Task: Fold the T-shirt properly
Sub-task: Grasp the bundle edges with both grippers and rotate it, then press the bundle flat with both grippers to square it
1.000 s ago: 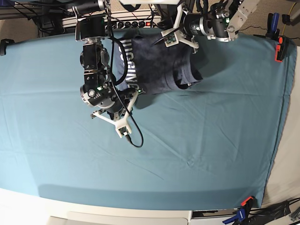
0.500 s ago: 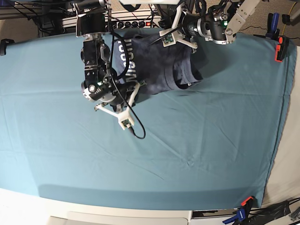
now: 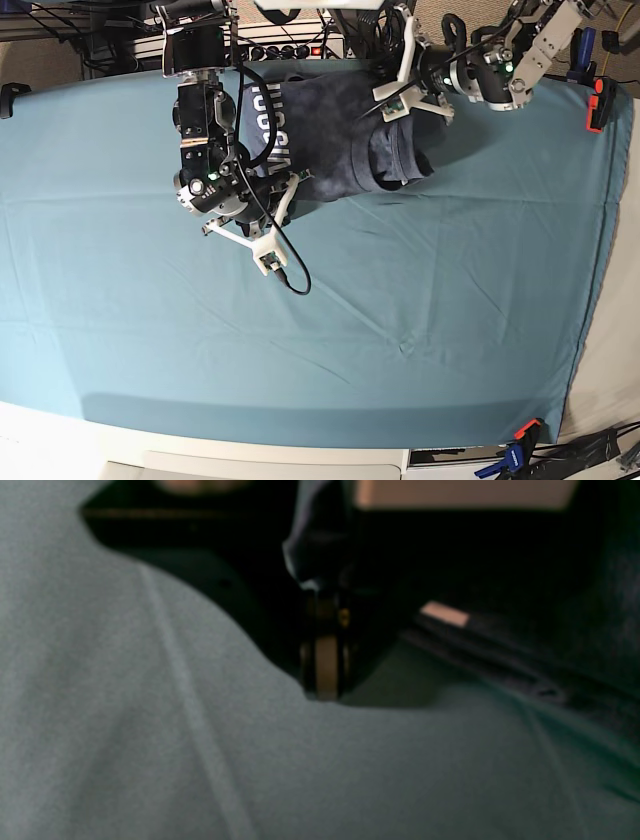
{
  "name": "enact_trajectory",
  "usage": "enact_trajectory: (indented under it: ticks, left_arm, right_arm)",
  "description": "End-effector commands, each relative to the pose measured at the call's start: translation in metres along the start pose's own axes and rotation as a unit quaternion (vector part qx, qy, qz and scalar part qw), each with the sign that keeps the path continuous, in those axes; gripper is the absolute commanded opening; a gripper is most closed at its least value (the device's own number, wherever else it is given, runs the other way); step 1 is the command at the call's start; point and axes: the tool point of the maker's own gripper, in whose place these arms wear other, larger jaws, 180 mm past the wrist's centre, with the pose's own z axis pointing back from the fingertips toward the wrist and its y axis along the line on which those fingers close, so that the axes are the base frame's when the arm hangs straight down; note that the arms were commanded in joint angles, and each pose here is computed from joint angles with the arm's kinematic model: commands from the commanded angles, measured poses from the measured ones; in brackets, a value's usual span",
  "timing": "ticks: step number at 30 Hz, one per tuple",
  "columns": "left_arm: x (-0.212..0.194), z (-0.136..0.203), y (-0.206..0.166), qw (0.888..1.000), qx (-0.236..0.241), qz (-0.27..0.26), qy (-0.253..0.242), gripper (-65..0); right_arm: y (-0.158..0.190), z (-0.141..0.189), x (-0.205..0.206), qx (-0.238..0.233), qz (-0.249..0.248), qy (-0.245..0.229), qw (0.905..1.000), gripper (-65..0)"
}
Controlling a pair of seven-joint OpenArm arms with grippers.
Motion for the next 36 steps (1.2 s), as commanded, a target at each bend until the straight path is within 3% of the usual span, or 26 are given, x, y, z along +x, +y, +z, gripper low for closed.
enact_trajectory:
  ticks: [1, 11, 20, 29, 36]
  left_arm:
    - [0.010, 0.004, -0.001, 1.000, -0.002, -0.004, -0.021, -65.0]
    - [0.034, -0.005, 0.008, 0.997, 0.040, -0.004, -0.060, -65.0]
    - [0.045, 0.001, 0.039, 0.992, 0.110, -0.027, -0.059, -65.0]
    - [0.069, 0.011, 0.083, 0.983, 0.164, -0.037, -0.078, -65.0]
    - [0.062, 0.010, 0.137, 0.979, 0.199, -0.019, -0.051, -65.0]
  right_arm:
    - [-0.003, 0.005, 0.014, -0.004, 0.006, -0.021, 0.9998, -65.0]
    - [-0.002, 0.005, 0.011, 0.003, 0.002, -0.014, 0.9999, -65.0]
    - [-0.028, 0.011, -0.033, -0.020, 0.016, 0.044, 0.9987, -65.0]
    - [-0.018, 0.016, -0.074, 0.021, -0.004, 0.081, 0.9965, -65.0]
    - [0.022, 0.018, -0.093, 0.104, -0.028, 0.083, 0.9907, -65.0]
